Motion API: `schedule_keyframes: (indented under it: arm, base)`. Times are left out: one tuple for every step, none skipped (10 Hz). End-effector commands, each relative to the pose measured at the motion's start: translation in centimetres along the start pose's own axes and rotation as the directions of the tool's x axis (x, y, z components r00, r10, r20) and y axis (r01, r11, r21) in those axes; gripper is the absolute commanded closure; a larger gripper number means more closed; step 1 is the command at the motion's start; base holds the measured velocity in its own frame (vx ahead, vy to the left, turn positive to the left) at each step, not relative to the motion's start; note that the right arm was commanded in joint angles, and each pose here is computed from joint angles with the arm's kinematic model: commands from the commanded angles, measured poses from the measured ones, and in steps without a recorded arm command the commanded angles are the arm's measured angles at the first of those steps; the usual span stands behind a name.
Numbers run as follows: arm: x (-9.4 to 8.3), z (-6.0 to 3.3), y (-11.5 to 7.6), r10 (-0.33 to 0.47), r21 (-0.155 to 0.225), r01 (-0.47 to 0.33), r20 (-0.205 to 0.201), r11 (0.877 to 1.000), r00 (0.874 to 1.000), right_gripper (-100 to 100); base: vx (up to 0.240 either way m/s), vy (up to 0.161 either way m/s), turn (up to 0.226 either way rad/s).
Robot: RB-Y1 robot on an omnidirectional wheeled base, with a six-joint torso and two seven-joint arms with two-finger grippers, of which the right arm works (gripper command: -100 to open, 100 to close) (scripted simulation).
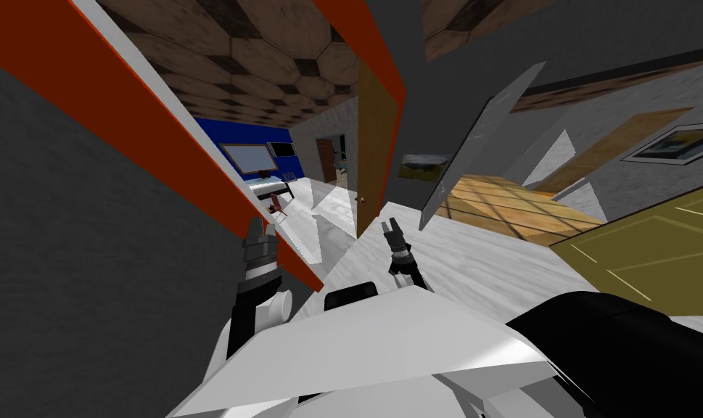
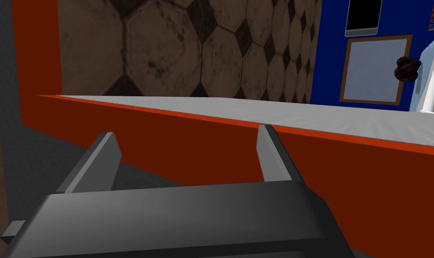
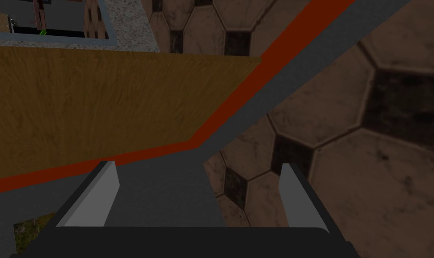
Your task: Push the door open
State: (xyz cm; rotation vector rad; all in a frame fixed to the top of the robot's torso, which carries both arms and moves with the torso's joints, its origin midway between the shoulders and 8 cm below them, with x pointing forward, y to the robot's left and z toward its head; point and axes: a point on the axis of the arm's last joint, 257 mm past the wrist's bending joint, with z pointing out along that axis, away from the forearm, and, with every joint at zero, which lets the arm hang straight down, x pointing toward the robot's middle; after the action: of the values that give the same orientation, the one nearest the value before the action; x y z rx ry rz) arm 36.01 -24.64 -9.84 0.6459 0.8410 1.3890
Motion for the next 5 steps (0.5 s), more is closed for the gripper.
schedule_keyframes:
  arm:
    - [0.2,-0.49,-0.8,0.002,0.007,-0.002,-0.014,1.0,1.0,-100]
    - [0.3,-0.78,-1.2,0.003,0.012,-0.003,-0.022,1.0,1.0,-100]
    - [0.5,-1.07,-1.6,0.004,0.017,-0.004,-0.031,1.0,1.0,-100]
    - [0.6,-1.38,-2.0,0.006,0.022,-0.005,-0.04,1.0,0.999,-100]
    - [0.7,-1.68,-2.4,0.007,0.027,-0.006,-0.048,1.0,0.999,-100]
  base:
    - [0.095,-0.01,0.0]
    - [0.098,-0.014,0.002]
    - [0.094,-0.019,0.002]
    - [0.091,-0.022,0.002]
    - [0.096,-0.01,0.003]
